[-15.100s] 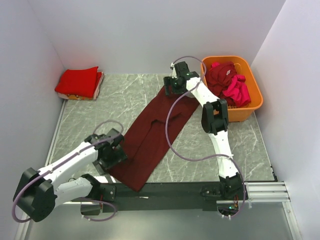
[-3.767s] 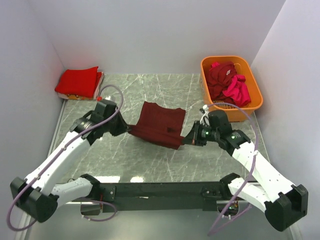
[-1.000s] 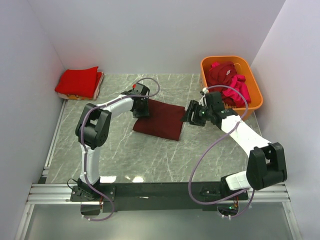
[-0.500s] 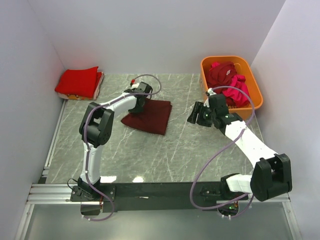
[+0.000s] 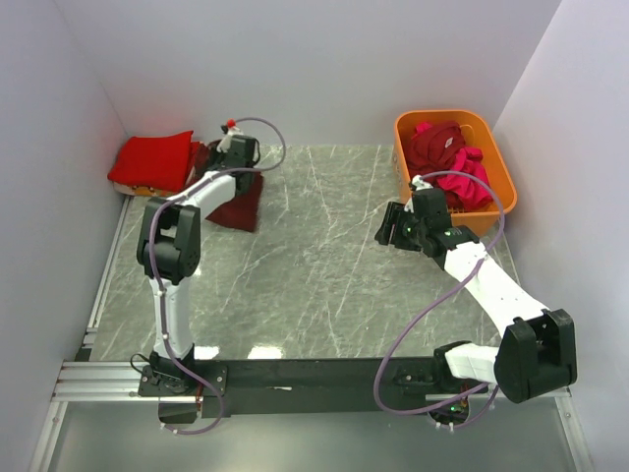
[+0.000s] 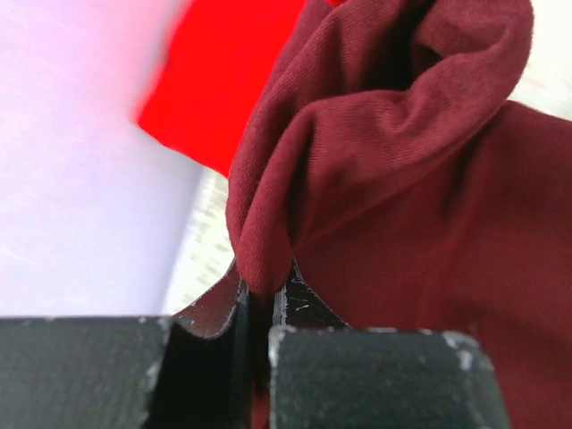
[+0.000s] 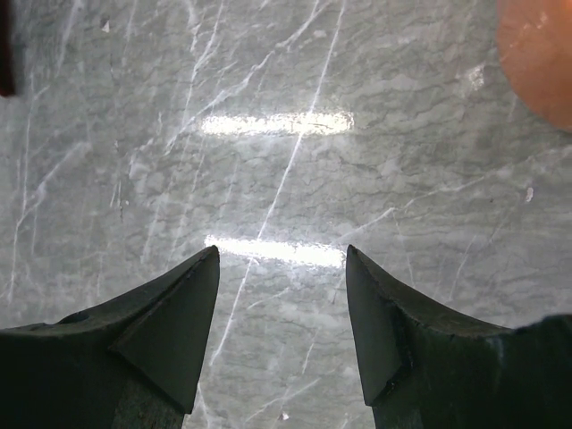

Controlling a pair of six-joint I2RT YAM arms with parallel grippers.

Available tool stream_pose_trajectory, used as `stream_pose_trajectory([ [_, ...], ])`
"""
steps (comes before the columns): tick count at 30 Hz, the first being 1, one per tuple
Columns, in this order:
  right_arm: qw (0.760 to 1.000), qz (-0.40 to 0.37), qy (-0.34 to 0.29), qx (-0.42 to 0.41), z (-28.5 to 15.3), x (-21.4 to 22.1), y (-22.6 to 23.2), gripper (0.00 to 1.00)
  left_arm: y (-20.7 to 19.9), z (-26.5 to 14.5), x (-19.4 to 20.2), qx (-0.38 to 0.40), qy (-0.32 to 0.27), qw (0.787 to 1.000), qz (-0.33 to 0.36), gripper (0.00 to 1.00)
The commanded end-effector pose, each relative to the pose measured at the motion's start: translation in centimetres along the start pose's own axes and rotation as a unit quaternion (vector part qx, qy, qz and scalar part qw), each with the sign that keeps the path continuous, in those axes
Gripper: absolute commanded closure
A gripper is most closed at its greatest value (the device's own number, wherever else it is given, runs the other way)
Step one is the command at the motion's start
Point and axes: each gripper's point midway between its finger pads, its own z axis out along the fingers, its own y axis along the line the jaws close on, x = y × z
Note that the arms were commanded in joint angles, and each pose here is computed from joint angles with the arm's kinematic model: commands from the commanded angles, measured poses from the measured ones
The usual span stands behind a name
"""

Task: Fold and stack the t-shirts
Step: Neatly place the folded tshirt to the corner

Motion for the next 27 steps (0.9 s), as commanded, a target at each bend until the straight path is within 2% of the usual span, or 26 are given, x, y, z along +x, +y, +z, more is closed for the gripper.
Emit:
stream_pose_trajectory([
  [1, 1.0, -0.009, -0.025, 0.014, -0.5, -1.2, -0.4, 0.35, 6.7, -0.1, -7.0, -0.074, -0.073, 0.994, -0.04, 0.99],
  [8, 0.999, -0.007, -0.029, 0.022, -0.5, -1.6, -0.6, 0.34, 10.1, 2.2, -9.3, -0.115, -0.106, 0.987, -0.047, 0.99],
  [13, 0.999, -0.007, -0.034, 0.029, -0.4, -1.7, -0.9, 0.34, 11.9, 2.3, -11.4, -0.13, -0.132, 0.982, -0.046, 0.99],
  [27, 0.999, -0.005, -0.036, 0.031, -0.4, -1.9, -0.9, 0.34, 15.3, 2.4, -14.9, -0.12, -0.171, 0.974, -0.088, 0.99],
])
